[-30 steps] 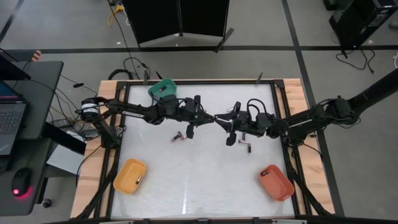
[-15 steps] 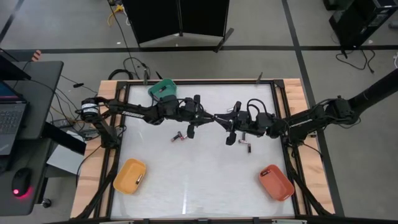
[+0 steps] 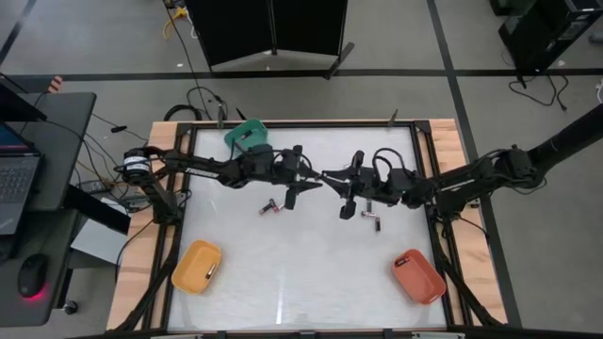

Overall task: Sort batteries
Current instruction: Put the red battery into the orange bin

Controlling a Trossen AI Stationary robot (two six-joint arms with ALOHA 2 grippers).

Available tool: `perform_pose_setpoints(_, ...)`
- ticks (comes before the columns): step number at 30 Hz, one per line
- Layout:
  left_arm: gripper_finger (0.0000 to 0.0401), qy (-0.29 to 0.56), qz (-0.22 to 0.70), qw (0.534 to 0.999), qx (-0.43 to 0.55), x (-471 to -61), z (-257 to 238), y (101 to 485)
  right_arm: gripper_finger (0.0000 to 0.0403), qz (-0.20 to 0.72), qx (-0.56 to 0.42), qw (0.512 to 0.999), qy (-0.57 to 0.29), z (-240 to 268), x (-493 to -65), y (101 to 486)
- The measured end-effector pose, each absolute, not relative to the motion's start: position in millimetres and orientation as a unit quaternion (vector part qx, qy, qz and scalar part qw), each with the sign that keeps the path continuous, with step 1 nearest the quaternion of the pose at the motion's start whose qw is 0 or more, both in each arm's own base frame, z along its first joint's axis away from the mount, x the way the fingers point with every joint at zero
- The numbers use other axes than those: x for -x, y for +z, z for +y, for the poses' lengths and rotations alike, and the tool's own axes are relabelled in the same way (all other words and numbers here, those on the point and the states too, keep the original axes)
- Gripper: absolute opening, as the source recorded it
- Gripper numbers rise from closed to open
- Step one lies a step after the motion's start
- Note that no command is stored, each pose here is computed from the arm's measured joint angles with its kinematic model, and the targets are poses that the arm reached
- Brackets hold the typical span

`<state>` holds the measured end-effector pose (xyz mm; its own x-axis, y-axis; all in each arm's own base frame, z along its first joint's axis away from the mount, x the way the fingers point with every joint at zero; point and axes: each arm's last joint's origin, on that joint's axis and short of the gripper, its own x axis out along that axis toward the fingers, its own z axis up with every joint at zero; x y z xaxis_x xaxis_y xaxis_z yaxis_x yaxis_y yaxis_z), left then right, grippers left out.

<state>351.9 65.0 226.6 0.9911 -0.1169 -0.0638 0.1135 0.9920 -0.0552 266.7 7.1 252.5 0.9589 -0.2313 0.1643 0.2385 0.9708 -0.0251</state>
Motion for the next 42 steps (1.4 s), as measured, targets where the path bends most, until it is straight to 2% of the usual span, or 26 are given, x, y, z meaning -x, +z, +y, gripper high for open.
perform_pose_setpoints(3,0.0125,-0.052,0.065,0.996,0.015,-351.2,65.7,219.9,0.0061,-0.016,0.022,0.993,-0.116,7.7,-271.3,258.0)
perform_pose_setpoints(10,0.0126,-0.031,0.094,0.995,-0.015,-350.3,67.1,214.1,0.0061,0.225,-0.018,0.969,-0.100,23.3,-272.6,277.5)
perform_pose_setpoints(15,0.0127,-0.030,0.109,0.993,-0.010,-349.7,67.0,211.2,0.0061,0.377,-0.113,0.915,-0.091,46.5,-252.4,278.1)
perform_pose_setpoints(21,0.0127,-0.043,0.122,0.992,-0.005,-349.0,66.1,208.5,0.0061,0.505,-0.242,0.826,-0.057,84.3,-224.5,269.5)
perform_pose_setpoints(24,0.0127,-0.056,0.121,0.991,-0.004,-349.0,65.2,208.7,0.0061,0.550,-0.288,0.782,-0.060,101.3,-210.9,262.9)
perform_pose_setpoints(32,0.0127,-0.056,0.119,0.991,-0.017,-348.1,69.5,209.1,0.0061,0.643,-0.369,0.658,-0.133,130.9,-171.2,219.1)
perform_pose_setpoints(36,0.0127,-0.047,0.115,0.992,-0.017,-347.1,75.2,209.7,0.0061,0.654,-0.385,0.631,-0.162,140.0,-155.0,198.3)
perform_pose_setpoints(42,0.0127,-0.039,0.109,0.993,-0.018,-346.0,81.1,211.1,0.0061,0.644,-0.411,0.622,-0.171,147.5,-144.0,179.0)
